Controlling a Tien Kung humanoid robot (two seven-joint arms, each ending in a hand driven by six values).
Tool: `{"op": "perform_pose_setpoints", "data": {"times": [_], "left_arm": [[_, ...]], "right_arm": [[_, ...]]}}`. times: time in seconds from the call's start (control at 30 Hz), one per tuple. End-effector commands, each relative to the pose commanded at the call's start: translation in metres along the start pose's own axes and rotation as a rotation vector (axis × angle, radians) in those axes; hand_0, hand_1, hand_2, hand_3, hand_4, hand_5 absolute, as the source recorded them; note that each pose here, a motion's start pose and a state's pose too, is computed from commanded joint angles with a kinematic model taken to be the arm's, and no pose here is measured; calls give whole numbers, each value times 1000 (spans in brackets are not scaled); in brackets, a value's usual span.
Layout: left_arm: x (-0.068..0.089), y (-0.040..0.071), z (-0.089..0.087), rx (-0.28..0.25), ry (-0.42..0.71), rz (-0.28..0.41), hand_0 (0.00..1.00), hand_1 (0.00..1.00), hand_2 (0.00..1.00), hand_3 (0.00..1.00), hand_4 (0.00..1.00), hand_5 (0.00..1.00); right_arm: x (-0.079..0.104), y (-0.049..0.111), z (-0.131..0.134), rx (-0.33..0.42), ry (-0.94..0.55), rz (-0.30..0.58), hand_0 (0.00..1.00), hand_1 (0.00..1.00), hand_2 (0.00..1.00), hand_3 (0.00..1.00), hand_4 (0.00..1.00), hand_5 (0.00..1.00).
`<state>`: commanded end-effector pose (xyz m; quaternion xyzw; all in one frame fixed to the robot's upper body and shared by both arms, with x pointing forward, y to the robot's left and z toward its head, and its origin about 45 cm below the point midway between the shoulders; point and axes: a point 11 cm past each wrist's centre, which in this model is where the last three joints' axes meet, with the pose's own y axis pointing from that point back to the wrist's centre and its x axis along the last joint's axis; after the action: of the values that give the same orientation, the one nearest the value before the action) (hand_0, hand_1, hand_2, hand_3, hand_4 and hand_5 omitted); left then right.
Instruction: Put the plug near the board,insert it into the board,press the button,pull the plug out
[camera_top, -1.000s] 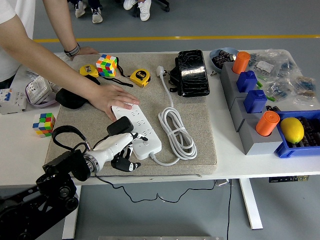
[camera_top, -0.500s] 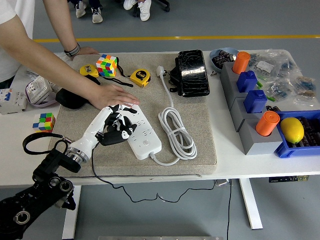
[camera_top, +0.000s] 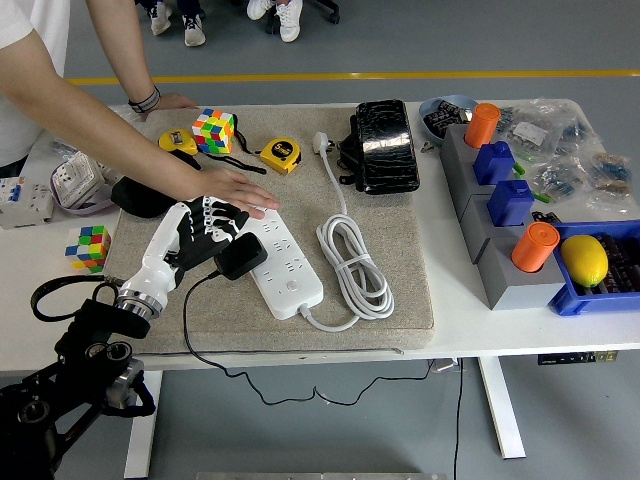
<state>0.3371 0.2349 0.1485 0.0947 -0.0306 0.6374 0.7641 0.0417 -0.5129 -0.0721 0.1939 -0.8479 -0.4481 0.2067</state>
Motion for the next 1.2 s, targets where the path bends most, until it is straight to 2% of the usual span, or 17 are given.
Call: {"op": "perform_pose_setpoints", "data": {"times": [0.67, 0.7, 0.73, 0.8, 0.9, 0.93, 1.03, 1.13, 1.17, 1.2], "left_arm": [[-2, -1, 9, -22, -24, -27, 389, 482, 520, 484, 821, 322], [-4, -1, 11, -24, -42, -47, 389, 482, 520, 484, 821, 322], [-7, 0, 14, -25, -67, -71, 258, 336, 466, 575, 824, 314], [-11, 0, 19, -24, -118, -112, 258, 336, 466, 575, 824, 314], [-22, 3, 35, -13, -223, -224, 258, 336, 466, 575, 824, 314], [-27, 4, 39, -7, -261, -261, 73, 97, 165, 686, 671, 2], [-42, 10, 45, 39, -409, -377, 73, 97, 165, 686, 671, 2], [-52, 16, 40, 108, -570, -466, 73, 97, 165, 686, 671, 2], [-54, 17, 37, 125, -622, -486, 54, 88, 142, 781, 734, 2], [-56, 18, 36, 133, -655, -496, 54, 88, 142, 781, 734, 2]], "right_arm": [[-3, 0, -3, 6, 6, -6, 493, 584, 541, 507, 835, 368], [-3, 0, -3, 5, 8, -5, 493, 584, 541, 507, 835, 368], [-2, 0, -3, 5, 9, -5, 493, 583, 541, 507, 836, 368], [-2, 0, -3, 4, 10, -4, 493, 583, 541, 507, 836, 368], [0, 0, -2, 3, 13, -1, 493, 583, 541, 507, 836, 368], [1, 0, -2, 2, 14, 0, 493, 583, 541, 507, 836, 368], [2, 0, -2, 2, 16, 1, 493, 584, 541, 507, 836, 369], [2, 0, -1, 2, 14, 0, 493, 584, 541, 507, 836, 369], [1, 0, -1, 2, 14, -1, 493, 586, 541, 506, 836, 369], [1, 0, -1, 2, 14, -1, 493, 586, 541, 506, 836, 369]]}}
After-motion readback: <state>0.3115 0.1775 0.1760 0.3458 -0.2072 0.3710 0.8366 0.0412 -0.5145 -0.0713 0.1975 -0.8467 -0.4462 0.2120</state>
